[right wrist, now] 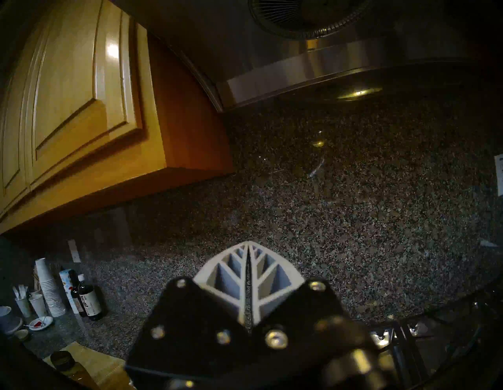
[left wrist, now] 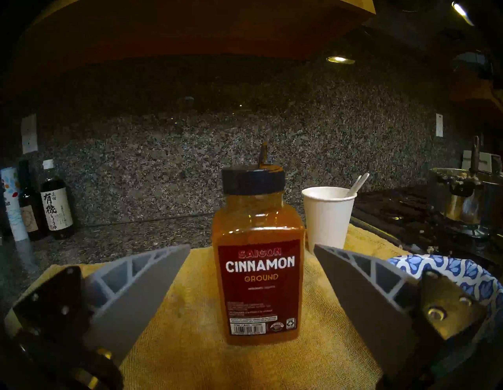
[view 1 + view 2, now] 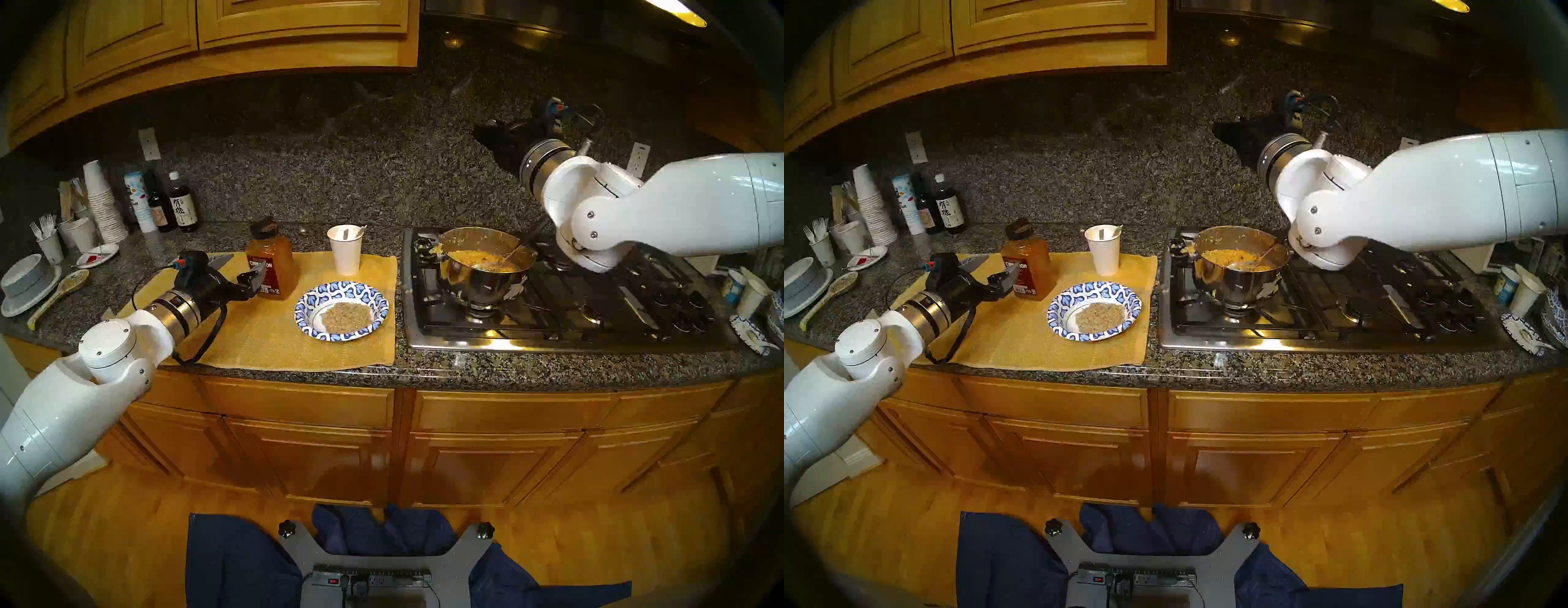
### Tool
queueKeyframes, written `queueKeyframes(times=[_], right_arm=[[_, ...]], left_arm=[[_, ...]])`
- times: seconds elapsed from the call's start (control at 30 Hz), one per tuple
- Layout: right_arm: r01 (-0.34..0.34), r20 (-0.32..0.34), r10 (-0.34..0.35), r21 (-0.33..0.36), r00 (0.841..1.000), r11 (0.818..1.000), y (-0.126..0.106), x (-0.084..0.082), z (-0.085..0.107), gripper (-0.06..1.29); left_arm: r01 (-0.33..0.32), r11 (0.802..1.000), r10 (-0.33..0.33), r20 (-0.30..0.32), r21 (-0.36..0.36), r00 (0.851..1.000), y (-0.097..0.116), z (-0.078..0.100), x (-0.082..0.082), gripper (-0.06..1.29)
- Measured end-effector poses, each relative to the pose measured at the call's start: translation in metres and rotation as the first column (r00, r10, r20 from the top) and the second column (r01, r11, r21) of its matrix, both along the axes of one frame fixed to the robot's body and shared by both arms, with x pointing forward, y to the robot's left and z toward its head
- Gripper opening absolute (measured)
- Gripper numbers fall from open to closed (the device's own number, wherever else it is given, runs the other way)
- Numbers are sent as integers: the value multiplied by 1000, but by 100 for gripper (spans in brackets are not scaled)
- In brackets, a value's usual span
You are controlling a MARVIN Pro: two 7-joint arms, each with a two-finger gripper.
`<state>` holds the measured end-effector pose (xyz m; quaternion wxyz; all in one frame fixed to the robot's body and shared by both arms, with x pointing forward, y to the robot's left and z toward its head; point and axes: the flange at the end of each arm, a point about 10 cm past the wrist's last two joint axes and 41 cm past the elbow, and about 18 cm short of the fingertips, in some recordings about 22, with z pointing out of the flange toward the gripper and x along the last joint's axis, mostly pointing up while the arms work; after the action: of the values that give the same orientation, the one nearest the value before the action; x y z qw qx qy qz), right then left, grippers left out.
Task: Scoop oatmeal into bowl, add cinnamon, and put a spoon inside bowl
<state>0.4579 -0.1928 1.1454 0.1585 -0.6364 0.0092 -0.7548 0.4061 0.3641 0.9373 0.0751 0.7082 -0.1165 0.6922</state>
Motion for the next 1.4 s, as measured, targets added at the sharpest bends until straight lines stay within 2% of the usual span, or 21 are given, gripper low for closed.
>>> queueKeyframes(times=[0.27,0.67,0.93,1.4], right_arm=[[-2,3,2,0,1000,1000,0,1,1,-4],[-5,7,5,-6,1000,1000,2,2,2,-4],[-8,9,8,-10,1000,1000,3,2,2,-4],[-9,12,9,-10,1000,1000,4,2,3,-4]], left_arm=[[-8,1000,8,-5,-8,1000,3,-5,11,123],[38,998,-37,12,-51,999,-16,-6,27,123],[27,998,-27,10,-49,1000,-14,-15,41,123],[44,998,-43,32,-44,999,-22,-16,62,124]])
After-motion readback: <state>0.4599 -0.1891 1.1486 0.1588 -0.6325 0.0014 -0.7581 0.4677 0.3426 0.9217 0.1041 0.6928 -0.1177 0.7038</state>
